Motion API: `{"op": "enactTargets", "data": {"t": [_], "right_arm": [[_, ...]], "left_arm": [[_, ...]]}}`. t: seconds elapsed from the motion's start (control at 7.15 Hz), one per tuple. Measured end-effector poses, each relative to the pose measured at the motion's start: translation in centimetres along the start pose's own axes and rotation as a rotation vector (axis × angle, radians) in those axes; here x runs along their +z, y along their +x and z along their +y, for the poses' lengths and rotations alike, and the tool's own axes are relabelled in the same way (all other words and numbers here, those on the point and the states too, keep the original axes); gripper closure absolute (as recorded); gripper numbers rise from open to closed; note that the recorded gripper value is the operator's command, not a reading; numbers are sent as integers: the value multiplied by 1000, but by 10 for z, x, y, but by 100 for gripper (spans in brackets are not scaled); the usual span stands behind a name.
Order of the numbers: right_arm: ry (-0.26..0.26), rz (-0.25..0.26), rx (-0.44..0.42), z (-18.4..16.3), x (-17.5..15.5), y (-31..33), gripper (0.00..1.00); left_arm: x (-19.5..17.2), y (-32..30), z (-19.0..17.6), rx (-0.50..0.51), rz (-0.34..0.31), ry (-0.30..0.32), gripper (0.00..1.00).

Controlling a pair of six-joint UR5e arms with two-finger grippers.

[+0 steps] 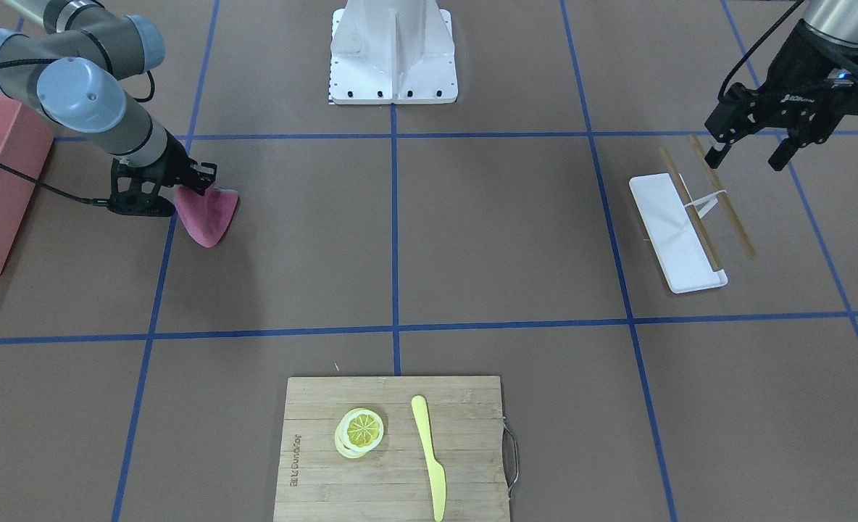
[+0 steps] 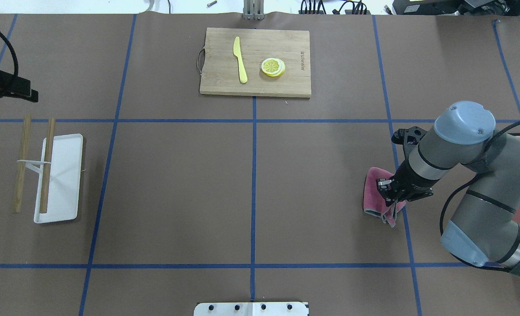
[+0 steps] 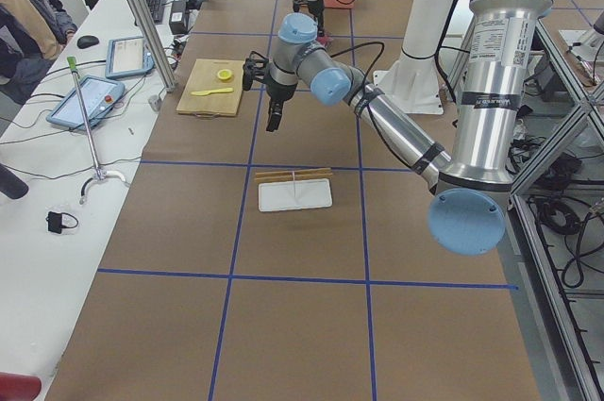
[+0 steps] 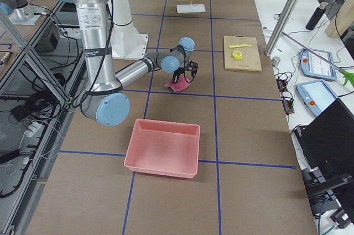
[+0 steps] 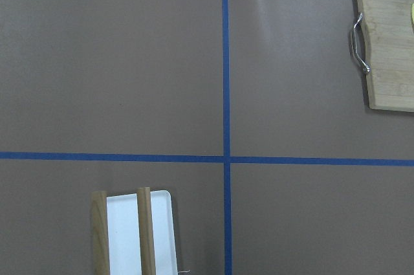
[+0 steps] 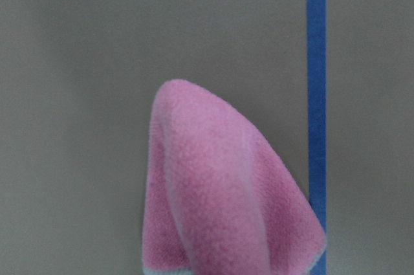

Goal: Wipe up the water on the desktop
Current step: 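Wipe the cloth back and forth across the table with the right gripper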

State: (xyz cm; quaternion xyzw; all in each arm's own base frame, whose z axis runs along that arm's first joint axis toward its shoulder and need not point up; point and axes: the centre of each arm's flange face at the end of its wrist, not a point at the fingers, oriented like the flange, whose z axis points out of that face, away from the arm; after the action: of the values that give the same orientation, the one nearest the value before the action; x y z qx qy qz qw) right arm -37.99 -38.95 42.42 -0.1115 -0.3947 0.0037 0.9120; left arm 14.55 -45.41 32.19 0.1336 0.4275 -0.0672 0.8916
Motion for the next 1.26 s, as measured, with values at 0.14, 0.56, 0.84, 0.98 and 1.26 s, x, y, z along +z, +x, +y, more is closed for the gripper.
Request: {"op": "enactTargets", "data": {"t": [0.14, 0.56, 0.84, 0.98, 1.26], "right_arm": [[-3, -11, 5, 6, 0, -19, 100], [-19, -75, 90, 35, 14, -148, 100], [-6, -81, 108, 36, 18, -173, 100], [1, -72, 108, 25, 17, -152, 100], [10, -21, 63, 10, 10, -61, 100]], "left_arm": [[2, -1, -1, -3, -3, -3, 2], [6, -5, -4, -12, -10, -7, 2], [6, -7, -5, -15, -11, -5, 2], [6, -7, -5, -15, -12, -5, 2], [4, -6, -5, -14, -9, -2, 2]]}}
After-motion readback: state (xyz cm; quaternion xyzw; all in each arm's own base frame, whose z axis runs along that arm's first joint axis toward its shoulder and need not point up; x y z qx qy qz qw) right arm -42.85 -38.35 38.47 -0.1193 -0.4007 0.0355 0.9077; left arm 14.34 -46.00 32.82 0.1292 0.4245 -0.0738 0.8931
